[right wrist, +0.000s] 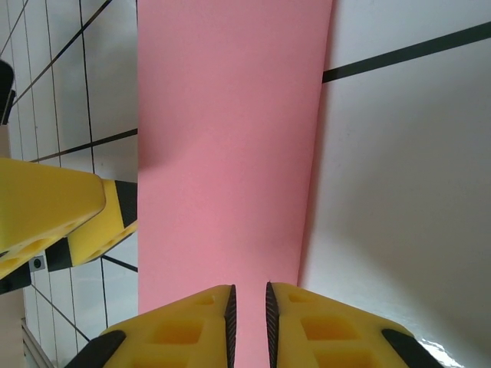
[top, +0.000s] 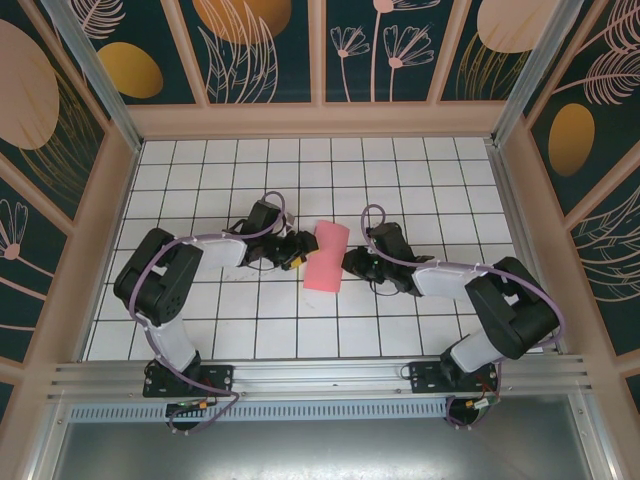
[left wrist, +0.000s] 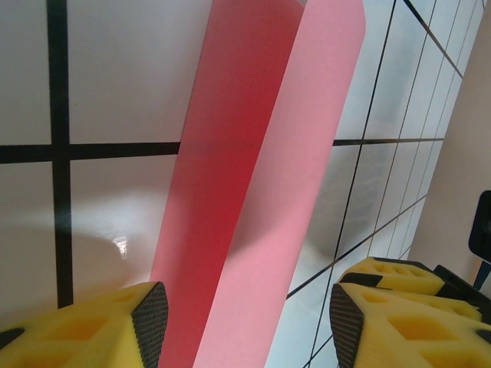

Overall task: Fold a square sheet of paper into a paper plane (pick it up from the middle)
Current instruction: Fold the triangle a second time at the center of the table.

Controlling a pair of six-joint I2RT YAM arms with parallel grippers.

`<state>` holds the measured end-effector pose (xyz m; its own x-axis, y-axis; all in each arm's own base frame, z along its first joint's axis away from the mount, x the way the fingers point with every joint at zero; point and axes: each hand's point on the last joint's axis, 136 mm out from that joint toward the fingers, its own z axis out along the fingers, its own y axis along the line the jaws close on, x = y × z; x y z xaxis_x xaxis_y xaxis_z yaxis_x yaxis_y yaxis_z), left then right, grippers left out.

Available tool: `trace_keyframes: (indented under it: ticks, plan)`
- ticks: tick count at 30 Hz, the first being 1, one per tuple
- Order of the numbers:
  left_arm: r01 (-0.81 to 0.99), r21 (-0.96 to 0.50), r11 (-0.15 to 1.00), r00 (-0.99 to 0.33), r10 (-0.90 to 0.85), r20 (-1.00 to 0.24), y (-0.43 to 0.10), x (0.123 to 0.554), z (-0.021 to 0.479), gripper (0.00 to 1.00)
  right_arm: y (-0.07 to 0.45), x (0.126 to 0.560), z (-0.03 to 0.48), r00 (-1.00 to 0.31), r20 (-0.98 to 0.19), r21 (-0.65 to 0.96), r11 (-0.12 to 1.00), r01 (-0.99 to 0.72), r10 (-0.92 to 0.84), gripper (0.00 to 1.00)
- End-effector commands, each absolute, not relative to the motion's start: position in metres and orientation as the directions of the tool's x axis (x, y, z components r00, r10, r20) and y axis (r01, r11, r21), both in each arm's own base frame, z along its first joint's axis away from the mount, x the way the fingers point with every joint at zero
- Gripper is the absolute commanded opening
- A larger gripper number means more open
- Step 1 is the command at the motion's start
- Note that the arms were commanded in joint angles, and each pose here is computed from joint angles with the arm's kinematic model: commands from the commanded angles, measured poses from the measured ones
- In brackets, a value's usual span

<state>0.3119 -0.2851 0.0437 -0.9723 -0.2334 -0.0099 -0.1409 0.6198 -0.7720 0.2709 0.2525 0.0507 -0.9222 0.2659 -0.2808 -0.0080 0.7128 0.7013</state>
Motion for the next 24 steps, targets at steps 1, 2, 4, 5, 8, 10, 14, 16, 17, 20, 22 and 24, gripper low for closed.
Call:
trace_keyframes:
  ticks: [1, 2, 4, 5, 8, 10, 14, 16, 17, 20, 22, 24]
  plan:
    - [-0.096, -0.788, 0.608, -0.98, -0.195, -0.032, -0.295, 0.316, 0.046, 0.6, 0.26, 0.278, 0.066, -0.914, -0.299, 0.732, 0.681, -0.037, 0.273, 0.22]
    - [-0.09, -0.791, 0.605, -0.982, -0.186, -0.031, -0.297, 0.315, 0.046, 0.6, 0.26, 0.278, 0.066, -0.915, -0.3, 0.73, 0.682, -0.038, 0.271, 0.23]
    - [-0.079, -0.799, 0.596, -0.985, -0.17, -0.029, -0.302, 0.315, 0.048, 0.59, 0.26, 0.278, 0.067, -0.915, -0.302, 0.732, 0.68, -0.042, 0.269, 0.23]
    - [-0.075, -0.805, 0.589, -0.986, -0.164, -0.027, -0.304, 0.315, 0.049, 0.59, 0.261, 0.277, 0.068, -0.915, -0.305, 0.734, 0.677, -0.048, 0.265, 0.23]
    - [-0.065, -0.817, 0.572, -0.989, -0.147, -0.024, -0.309, 0.315, 0.051, 0.57, 0.262, 0.276, 0.073, -0.91, -0.321, 0.744, 0.665, -0.071, 0.262, 0.26]
    - [-0.062, -0.822, 0.566, -0.99, -0.142, -0.023, -0.311, 0.315, 0.053, 0.56, 0.262, 0.275, 0.077, -0.906, -0.333, 0.746, 0.66, -0.082, 0.263, 0.28]
    - [-0.052, -0.836, 0.546, -0.99, -0.14, -0.03, -0.314, 0.316, 0.061, 0.5, 0.262, 0.274, 0.086, -0.89, -0.374, 0.74, 0.662, -0.118, 0.26, 0.35]
    - [-0.046, -0.841, 0.538, -0.99, -0.14, -0.036, -0.315, 0.317, 0.066, 0.47, 0.264, 0.27, 0.091, -0.884, -0.398, 0.734, 0.663, -0.146, 0.245, 0.39]
    - [-0.045, -0.843, 0.536, -0.989, -0.14, -0.036, -0.315, 0.317, 0.067, 0.44, 0.267, 0.269, 0.095, -0.878, -0.419, 0.728, 0.664, -0.172, 0.232, 0.41]
    - [-0.04, -0.848, 0.529, -0.989, -0.143, -0.042, -0.316, 0.317, 0.072, 0.36, 0.273, 0.264, 0.103, -0.849, -0.494, 0.667, 0.708, -0.232, 0.187, 0.49]
    - [-0.037, -0.851, 0.525, -0.989, -0.143, -0.045, -0.316, 0.318, 0.074, 0.3, 0.278, 0.259, 0.103, -0.823, -0.552, 0.58, 0.77, -0.265, 0.132, 0.54]
    - [-0.032, -0.853, 0.522, -0.988, -0.144, -0.051, -0.316, 0.318, 0.077, 0.26, 0.287, 0.253, 0.102, -0.795, -0.605, 0.477, 0.821, -0.314, 0.047, 0.57]
